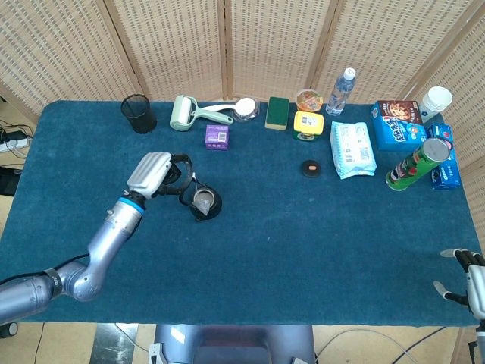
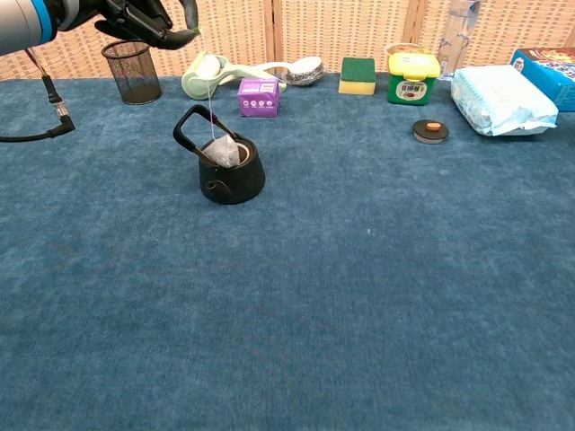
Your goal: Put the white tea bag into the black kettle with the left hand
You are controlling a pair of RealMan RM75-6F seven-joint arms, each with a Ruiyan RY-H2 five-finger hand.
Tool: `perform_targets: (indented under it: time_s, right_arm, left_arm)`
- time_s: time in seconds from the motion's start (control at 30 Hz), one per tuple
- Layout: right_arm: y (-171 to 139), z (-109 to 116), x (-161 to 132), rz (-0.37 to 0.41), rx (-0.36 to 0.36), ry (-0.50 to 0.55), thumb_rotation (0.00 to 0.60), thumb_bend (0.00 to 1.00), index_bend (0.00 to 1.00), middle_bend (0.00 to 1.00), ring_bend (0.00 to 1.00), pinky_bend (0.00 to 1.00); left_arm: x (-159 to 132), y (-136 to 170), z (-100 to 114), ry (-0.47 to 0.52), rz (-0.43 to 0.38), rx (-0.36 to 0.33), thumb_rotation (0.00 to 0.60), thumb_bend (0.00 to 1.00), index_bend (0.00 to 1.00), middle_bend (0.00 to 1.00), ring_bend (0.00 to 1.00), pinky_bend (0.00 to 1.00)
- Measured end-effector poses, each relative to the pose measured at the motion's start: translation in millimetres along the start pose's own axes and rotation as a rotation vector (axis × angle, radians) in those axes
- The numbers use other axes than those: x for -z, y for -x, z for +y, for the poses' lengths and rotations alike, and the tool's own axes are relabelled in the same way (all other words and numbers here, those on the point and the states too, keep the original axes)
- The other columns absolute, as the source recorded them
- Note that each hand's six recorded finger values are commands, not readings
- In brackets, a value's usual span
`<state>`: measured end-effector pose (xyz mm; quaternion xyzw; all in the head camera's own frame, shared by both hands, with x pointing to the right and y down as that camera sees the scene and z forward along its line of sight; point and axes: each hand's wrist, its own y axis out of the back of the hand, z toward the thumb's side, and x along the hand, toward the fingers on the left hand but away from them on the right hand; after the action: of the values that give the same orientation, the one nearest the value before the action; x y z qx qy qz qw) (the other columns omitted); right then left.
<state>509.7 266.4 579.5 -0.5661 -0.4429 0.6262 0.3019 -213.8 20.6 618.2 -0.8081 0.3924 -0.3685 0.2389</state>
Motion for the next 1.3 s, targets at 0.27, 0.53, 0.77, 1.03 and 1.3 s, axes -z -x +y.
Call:
perform_targets:
  time_s: [0.27, 0.53, 0.77, 1.03, 1.3]
  right_arm:
    - [0, 1, -1, -0.006, -0.003, -0.005, 0.6, 0.24, 0.34, 0.34, 0.29, 0.27]
    - [1, 1, -3, -0.012, -0.009, -0.009, 0.6, 0.24, 0.34, 0.34, 0.29, 0.27]
    - [1, 0, -3, -0.014, -0.011, -0.007, 0.6, 0.24, 0.34, 0.34, 0.29, 0.27]
    - [0, 0, -1, -0.017, -0.01, -0.002, 0.6, 0.24, 0.34, 0.34, 0.29, 0.27]
    - [-3, 0, 5, -0.027, -0.006, 0.007, 0.6, 0.24, 0.34, 0.34, 0.29, 0.27]
  left_arm:
    - [11, -6, 5, -0.006, 0.024, -0.021, 0.6, 0.47, 0.6, 1.0, 1.0, 1.0]
    - [19, -13, 9, -0.001, 0.044, -0.048, 0.6, 0.47, 0.6, 1.0, 1.0, 1.0]
    - [18, -12, -2, -0.002, 0.037, -0.013, 0.6, 0.47, 0.6, 1.0, 1.0, 1.0]
    - [8, -7, -14, 0.002, 0.003, 0.035, 0.6, 0.47, 0.6, 1.0, 1.0, 1.0]
    - [-8, -2, -26, -0.016, -0.046, 0.07, 0.6, 0.47, 0.6, 1.0, 1.0, 1.0]
